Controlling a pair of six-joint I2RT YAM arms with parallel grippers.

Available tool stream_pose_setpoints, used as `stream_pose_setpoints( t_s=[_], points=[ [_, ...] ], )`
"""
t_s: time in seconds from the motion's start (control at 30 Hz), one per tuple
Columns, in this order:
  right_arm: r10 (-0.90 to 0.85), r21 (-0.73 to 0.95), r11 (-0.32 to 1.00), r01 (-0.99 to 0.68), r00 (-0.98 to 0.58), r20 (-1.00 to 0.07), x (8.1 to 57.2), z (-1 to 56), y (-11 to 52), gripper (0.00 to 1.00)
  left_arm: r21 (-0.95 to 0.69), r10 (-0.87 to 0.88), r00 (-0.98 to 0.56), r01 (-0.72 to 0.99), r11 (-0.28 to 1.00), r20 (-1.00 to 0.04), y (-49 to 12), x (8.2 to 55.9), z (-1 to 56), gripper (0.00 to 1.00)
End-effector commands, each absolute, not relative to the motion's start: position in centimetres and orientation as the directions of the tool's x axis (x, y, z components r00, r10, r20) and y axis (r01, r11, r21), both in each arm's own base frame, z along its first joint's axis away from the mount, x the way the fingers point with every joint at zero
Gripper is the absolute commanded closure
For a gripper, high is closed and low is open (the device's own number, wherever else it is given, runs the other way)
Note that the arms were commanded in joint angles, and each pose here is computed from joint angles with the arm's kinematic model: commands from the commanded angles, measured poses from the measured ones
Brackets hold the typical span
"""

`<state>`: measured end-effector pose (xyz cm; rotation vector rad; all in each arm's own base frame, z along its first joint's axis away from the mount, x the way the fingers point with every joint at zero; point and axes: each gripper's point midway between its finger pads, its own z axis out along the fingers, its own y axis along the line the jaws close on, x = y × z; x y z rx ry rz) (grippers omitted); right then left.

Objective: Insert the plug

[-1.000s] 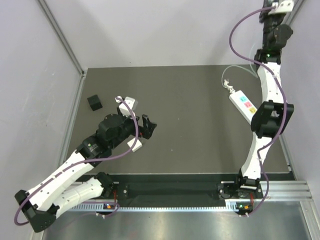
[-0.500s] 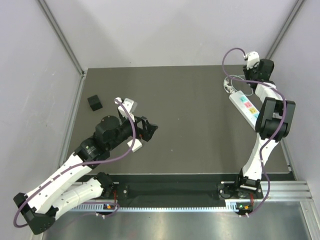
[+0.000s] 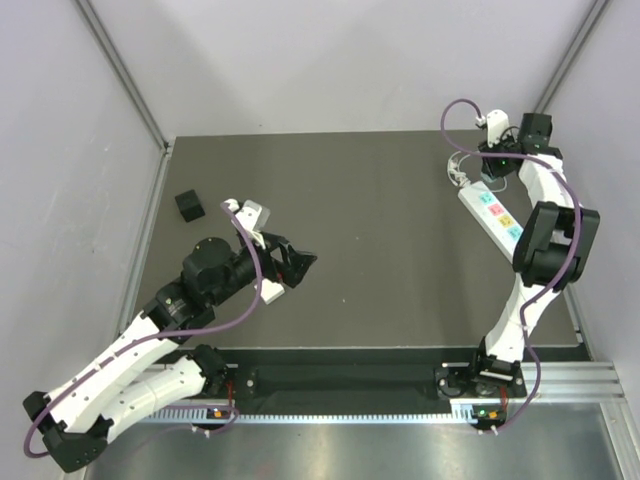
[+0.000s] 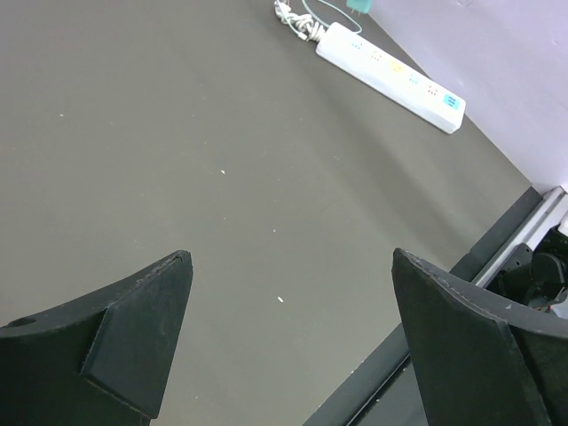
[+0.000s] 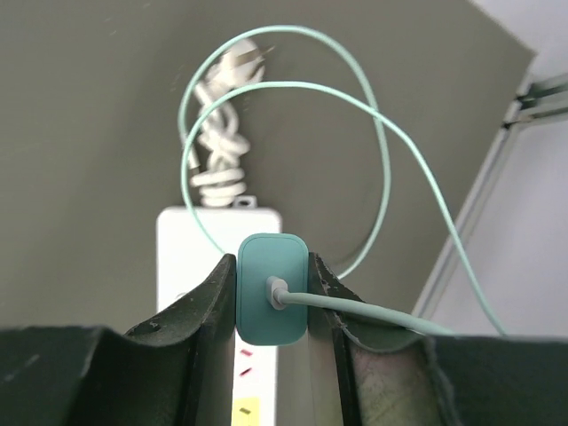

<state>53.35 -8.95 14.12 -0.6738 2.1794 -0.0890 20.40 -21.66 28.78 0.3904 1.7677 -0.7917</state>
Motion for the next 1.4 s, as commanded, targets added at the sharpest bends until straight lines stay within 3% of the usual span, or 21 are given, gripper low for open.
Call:
stream_pose_setpoints(
  t_s=[0.0, 0.27, 0.93, 1.37],
  points=[
    [-0.496, -0.258, 0.838, -0.480, -0.476, -0.726, 52.0, 17.2, -8.1, 1.00, -0.329, -0.178, -0.291, 0.642, 0.693, -0.940, -22.0, 20.2, 30.8, 0.02],
    [-0.445, -0.133, 0.829, -0.543, -0.497, -0.745, 50.0, 15.9, -6.5, 1.00, -0.334, -0.174, -0.296, 0.667, 0.666, -0.939, -22.4, 19.7, 30.9, 0.02],
    [-0.418, -0.146, 0.871, -0.470, -0.551, -0.722, 49.6, 13.1, -9.0, 1.00, -0.330, -0.169, -0.297, 0.663, 0.671, -0.940, -22.4, 19.8, 30.8, 0.02],
    [-0.418, -0.204, 0.869, -0.450, -0.452, -0.788, 50.2, 11.9, -9.5, 1.00, -0.328, -0.152, -0.311, 0.653, 0.683, -0.938, -22.6, 20.2, 30.1, 0.02]
  ],
)
